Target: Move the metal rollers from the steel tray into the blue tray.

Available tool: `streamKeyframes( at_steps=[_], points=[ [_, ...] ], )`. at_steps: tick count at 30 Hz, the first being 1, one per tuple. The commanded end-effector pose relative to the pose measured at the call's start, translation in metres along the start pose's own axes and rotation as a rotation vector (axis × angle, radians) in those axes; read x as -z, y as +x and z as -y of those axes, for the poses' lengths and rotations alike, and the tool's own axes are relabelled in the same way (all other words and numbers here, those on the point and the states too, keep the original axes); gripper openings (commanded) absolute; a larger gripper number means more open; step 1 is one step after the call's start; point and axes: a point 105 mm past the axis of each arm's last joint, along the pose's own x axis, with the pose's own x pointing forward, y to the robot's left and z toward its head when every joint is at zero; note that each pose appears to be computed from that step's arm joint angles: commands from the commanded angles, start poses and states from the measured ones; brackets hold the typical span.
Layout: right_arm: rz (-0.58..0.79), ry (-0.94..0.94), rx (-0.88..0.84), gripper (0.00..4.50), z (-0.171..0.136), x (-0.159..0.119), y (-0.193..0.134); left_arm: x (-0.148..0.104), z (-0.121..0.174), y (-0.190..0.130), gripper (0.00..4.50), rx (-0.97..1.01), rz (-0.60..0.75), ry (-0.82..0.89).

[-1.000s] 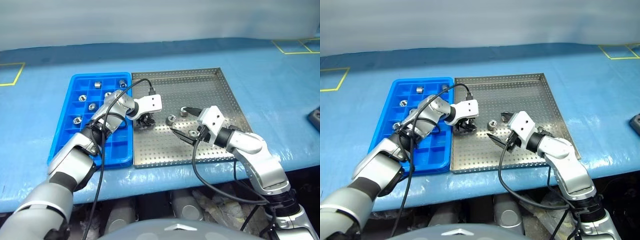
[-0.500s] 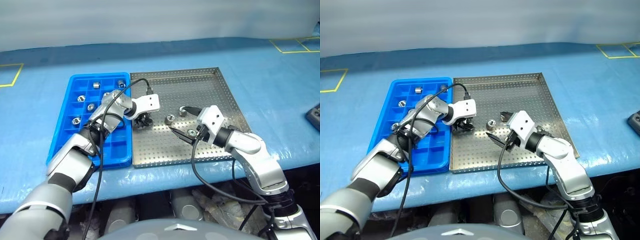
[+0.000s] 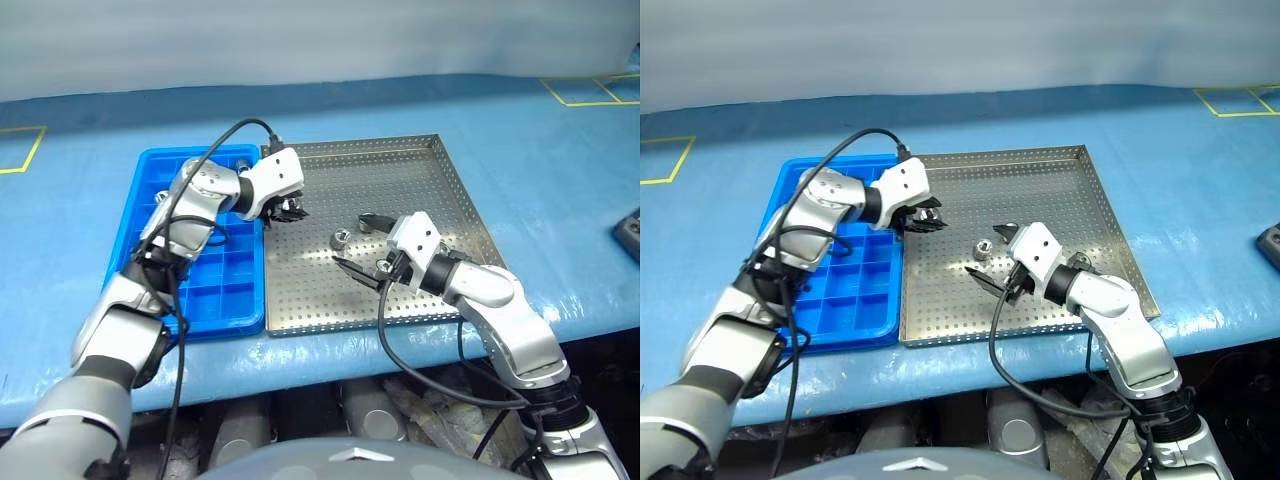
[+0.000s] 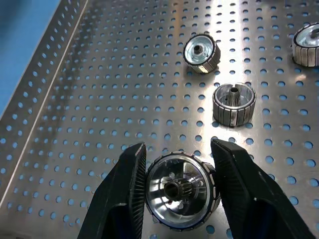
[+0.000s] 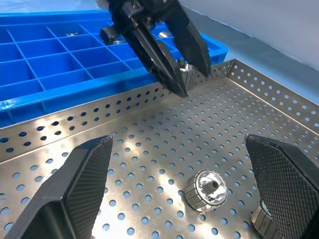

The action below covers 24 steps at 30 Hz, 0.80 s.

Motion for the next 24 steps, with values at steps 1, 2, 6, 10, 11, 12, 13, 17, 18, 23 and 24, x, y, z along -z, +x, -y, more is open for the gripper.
streamKeyframes(
  at_steps=[1, 2, 6, 10, 11, 12, 13, 17, 18, 23, 24],
  points=[
    [0.048, -0.041, -0.032, 4.50, -0.002, -0.014, 0.003, -0.008, -0.001, -0.028, 1.75, -0.049, 0.022, 0.049],
    [0.048, -0.041, -0.041, 4.50, -0.003, -0.014, 0.004, -0.006, 0.001, -0.034, 1.75, -0.059, 0.013, 0.051],
    [0.049, -0.040, -0.096, 4.50, -0.008, -0.013, 0.011, 0.006, 0.011, -0.064, 1.75, -0.101, -0.040, 0.071],
    [0.060, -0.038, -0.144, 4.50, -0.013, -0.015, 0.015, 0.016, 0.020, -0.087, 1.75, -0.154, -0.087, 0.067],
    [0.068, -0.035, -0.160, 4.50, -0.014, -0.016, 0.017, 0.018, 0.021, -0.093, 1.75, -0.179, -0.101, 0.061],
    [0.075, -0.033, -0.172, 4.50, -0.015, -0.018, 0.018, 0.020, 0.022, -0.098, 1.75, -0.199, -0.111, 0.054],
    [0.087, -0.028, -0.189, 4.50, -0.017, -0.020, 0.019, 0.023, 0.024, -0.104, 1.75, -0.225, -0.125, 0.043],
    [0.117, -0.017, -0.249, 4.50, -0.023, -0.026, 0.022, 0.036, 0.034, -0.122, 1.75, -0.321, -0.165, -0.019],
    [0.119, -0.015, -0.265, 4.50, -0.025, -0.027, 0.023, 0.040, 0.038, -0.126, 1.75, -0.350, -0.170, -0.051],
    [0.110, -0.019, -0.289, 4.50, -0.027, -0.027, 0.022, 0.058, 0.059, -0.143, 1.75, -0.465, -0.184, -0.223],
    [0.108, -0.021, -0.290, 4.50, -0.026, -0.027, 0.022, 0.061, 0.065, -0.145, 1.75, -0.475, -0.192, -0.252]
  ],
)
